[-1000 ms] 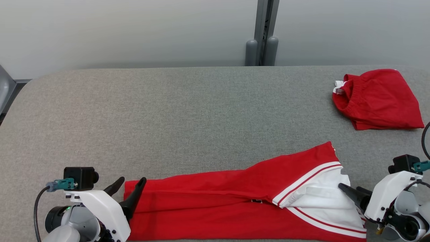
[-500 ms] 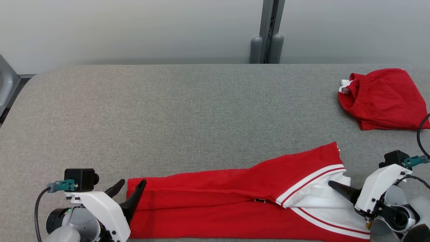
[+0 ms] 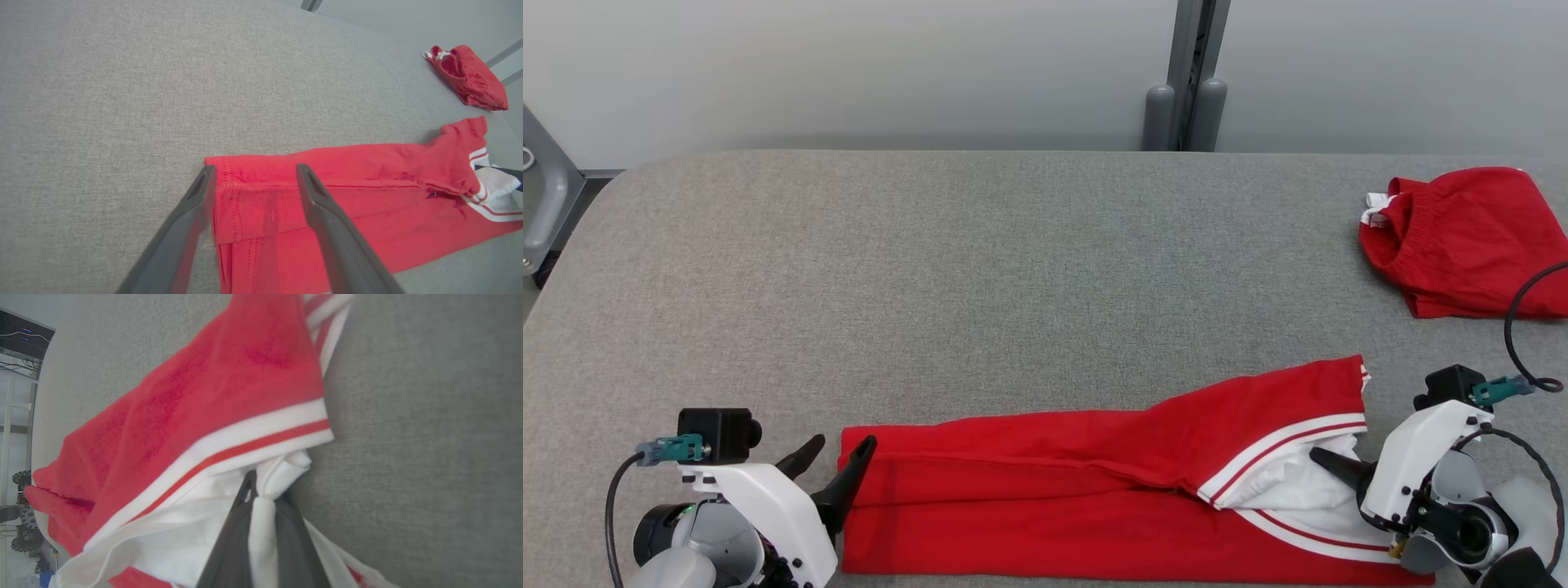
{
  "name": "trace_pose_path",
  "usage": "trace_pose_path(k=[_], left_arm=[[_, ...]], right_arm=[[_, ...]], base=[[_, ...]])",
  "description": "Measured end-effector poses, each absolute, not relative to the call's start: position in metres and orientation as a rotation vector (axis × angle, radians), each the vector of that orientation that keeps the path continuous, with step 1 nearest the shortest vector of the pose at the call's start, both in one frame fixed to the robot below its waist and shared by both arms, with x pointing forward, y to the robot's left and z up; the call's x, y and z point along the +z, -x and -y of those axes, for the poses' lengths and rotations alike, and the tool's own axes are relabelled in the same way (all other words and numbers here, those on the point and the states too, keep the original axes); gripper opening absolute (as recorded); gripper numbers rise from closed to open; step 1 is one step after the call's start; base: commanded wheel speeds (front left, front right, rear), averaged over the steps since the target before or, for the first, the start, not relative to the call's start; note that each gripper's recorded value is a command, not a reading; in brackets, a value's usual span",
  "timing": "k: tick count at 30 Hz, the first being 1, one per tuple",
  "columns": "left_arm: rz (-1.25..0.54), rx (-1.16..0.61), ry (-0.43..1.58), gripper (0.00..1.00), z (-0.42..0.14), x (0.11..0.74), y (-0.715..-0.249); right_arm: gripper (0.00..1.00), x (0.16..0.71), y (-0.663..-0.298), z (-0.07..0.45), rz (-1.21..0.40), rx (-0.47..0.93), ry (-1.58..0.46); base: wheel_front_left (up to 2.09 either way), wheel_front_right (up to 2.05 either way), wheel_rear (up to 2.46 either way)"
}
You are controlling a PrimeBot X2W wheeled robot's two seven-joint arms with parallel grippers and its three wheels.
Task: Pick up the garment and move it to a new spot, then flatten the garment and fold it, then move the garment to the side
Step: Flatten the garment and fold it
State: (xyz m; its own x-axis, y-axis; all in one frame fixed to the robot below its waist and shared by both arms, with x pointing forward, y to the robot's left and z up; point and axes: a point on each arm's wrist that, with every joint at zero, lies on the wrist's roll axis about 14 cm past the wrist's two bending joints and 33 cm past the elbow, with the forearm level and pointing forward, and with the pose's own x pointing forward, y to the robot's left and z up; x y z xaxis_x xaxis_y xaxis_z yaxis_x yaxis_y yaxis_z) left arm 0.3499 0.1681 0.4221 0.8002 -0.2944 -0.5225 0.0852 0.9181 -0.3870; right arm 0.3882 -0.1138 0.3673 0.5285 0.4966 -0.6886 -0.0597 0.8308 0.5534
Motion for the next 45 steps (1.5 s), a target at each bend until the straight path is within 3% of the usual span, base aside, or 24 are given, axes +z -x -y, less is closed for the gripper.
trace_pose_path(k=[9,16,33,40,45], left_arm=[[-0.555,-0.212,0.352,1.00,-0.167,0.432,-0.359],[-0.506,-0.222,0.356,1.00,-0.162,0.440,-0.365],[-0.197,-0.190,0.297,1.00,-0.167,0.478,-0.388],[-0.159,-0.134,0.283,1.00,-0.176,0.474,-0.385],[-0.151,-0.111,0.317,1.00,-0.176,0.471,-0.376]], right_arm=[[0.00,0.383,-0.400,0.127,-0.871,0.325,-0.518],[0.00,0.398,-0.412,0.173,-0.799,0.235,-0.489],[0.00,0.457,-0.431,0.270,-0.653,0.078,-0.327],[0.00,0.489,-0.439,0.263,-0.622,0.135,-0.281],[0.00,0.505,-0.437,0.228,-0.609,0.243,-0.310]], base=[[0.00,0.00,0.00],[0.00,0.00,0.00],[0.00,0.00,0.00],[0.00,0.00,0.00],[0.00,0.00,0.00]])
